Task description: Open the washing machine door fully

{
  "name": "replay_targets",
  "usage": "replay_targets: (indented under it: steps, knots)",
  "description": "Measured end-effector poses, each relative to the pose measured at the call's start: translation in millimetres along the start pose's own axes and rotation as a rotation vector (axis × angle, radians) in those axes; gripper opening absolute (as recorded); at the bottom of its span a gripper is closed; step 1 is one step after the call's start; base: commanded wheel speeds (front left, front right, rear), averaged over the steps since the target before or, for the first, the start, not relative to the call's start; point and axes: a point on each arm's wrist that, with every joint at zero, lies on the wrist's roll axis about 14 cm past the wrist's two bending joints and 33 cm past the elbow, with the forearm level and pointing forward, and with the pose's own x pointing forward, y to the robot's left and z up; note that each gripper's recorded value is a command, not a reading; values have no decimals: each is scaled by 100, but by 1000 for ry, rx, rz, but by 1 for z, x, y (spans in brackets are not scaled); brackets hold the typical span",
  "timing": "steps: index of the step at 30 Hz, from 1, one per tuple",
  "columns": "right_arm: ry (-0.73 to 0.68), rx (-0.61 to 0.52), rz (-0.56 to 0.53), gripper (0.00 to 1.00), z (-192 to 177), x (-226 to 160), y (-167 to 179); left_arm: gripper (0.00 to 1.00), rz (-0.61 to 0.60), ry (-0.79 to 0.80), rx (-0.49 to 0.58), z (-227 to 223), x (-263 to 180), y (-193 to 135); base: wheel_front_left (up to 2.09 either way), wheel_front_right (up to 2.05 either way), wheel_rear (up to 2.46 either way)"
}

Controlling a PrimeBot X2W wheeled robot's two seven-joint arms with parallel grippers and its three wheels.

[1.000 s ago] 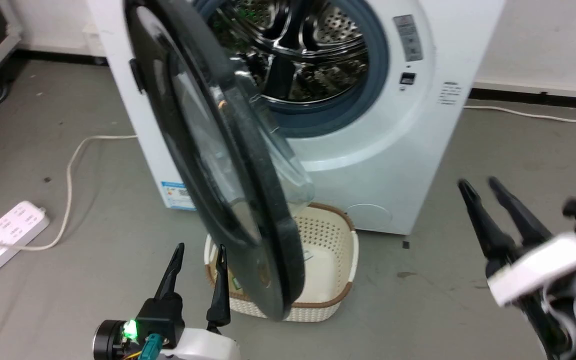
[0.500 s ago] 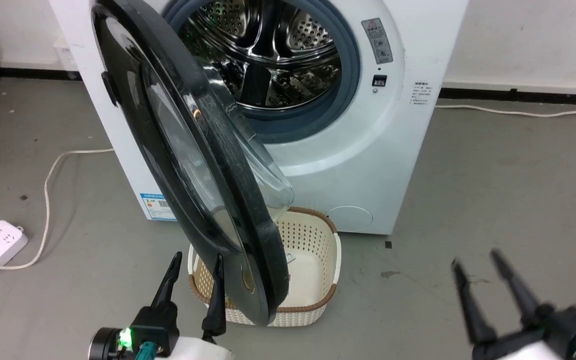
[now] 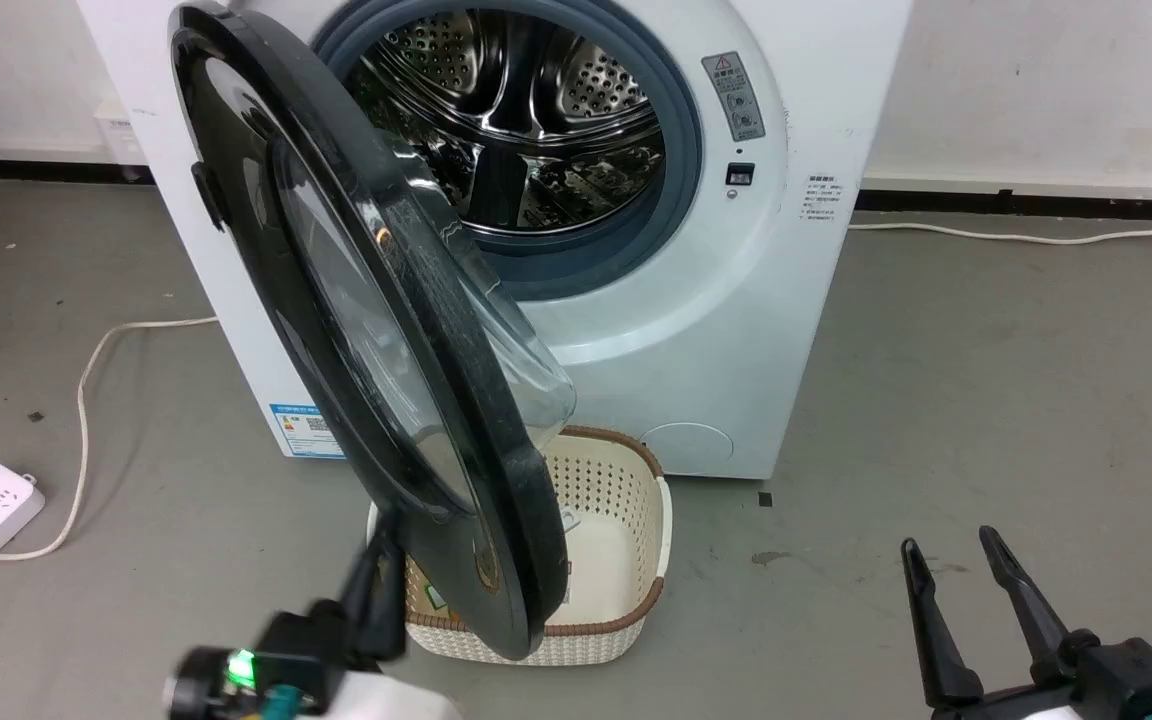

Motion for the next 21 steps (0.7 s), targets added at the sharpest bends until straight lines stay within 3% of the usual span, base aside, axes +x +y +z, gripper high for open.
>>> replay_targets:
  steps: [5, 7, 12, 16, 21]
  knots:
    - [-2, 10, -4, 100, 0, 0, 0, 0, 50, -159, 43, 50, 12, 12, 0, 0, 0]
    - [-5, 10, -8, 100, 1, 1, -1, 0, 71, -360, 26, 114, 21, 15, 0, 0, 0]
    - [-15, 15, -4, 100, 4, 2, 2, 0, 11, -506, -6, 160, 26, -3, 0, 0, 0]
    - [-19, 17, -9, 100, 5, 1, 0, 0, -69, -495, -30, 157, 29, -26, 0, 0, 0]
    - [-13, 26, -29, 100, 3, -2, -5, 0, -213, -280, -86, 103, 37, -74, 0, 0, 0]
